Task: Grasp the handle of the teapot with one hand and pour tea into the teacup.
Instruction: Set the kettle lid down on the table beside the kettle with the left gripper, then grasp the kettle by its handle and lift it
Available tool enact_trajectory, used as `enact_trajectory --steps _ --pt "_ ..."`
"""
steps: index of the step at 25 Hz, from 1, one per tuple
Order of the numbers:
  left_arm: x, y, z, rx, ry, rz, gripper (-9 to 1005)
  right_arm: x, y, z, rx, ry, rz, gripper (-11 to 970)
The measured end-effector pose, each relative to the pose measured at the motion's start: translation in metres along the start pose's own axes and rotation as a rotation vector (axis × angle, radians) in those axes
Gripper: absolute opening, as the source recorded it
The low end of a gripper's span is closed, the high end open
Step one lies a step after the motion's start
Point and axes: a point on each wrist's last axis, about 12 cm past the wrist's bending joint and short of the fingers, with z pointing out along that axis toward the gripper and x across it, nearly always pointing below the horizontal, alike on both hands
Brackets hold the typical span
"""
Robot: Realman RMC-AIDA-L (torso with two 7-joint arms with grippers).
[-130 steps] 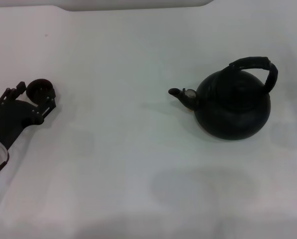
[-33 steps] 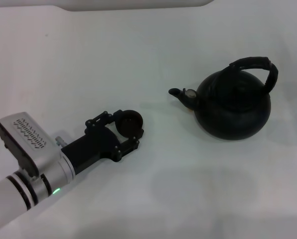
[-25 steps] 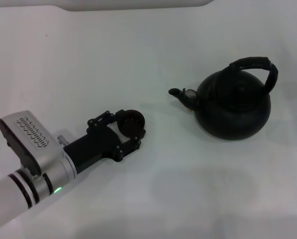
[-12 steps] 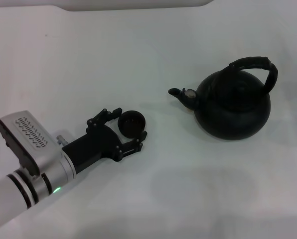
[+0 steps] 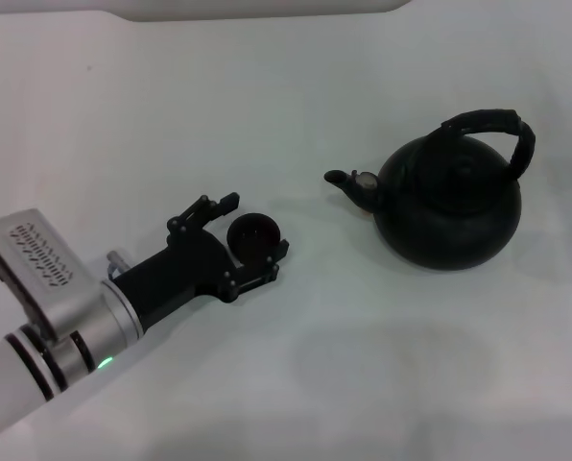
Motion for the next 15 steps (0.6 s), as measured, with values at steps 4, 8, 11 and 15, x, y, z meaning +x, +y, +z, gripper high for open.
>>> enact_trajectory --steps 4,8,11,15 --pt "-0.006 -0.001 -0.003 0.010 -0.067 -0.003 888 0.000 0.000 0.000 0.000 -0.002 -0.001 869" --pt "-0.012 0.003 -0.009 -0.013 -0.135 -0.008 888 0.000 0.000 0.000 -0.001 0.000 0.000 869" --pt "-0.017 0.010 -0.018 -0.093 -0.209 -0.036 888 0.001 0.000 -0.003 -0.004 -0.004 0.000 869" --pt "-0.021 0.023 -0.038 -0.260 -0.311 -0.076 887 -0.002 -0.004 -0.013 -0.013 -0.057 0.027 869"
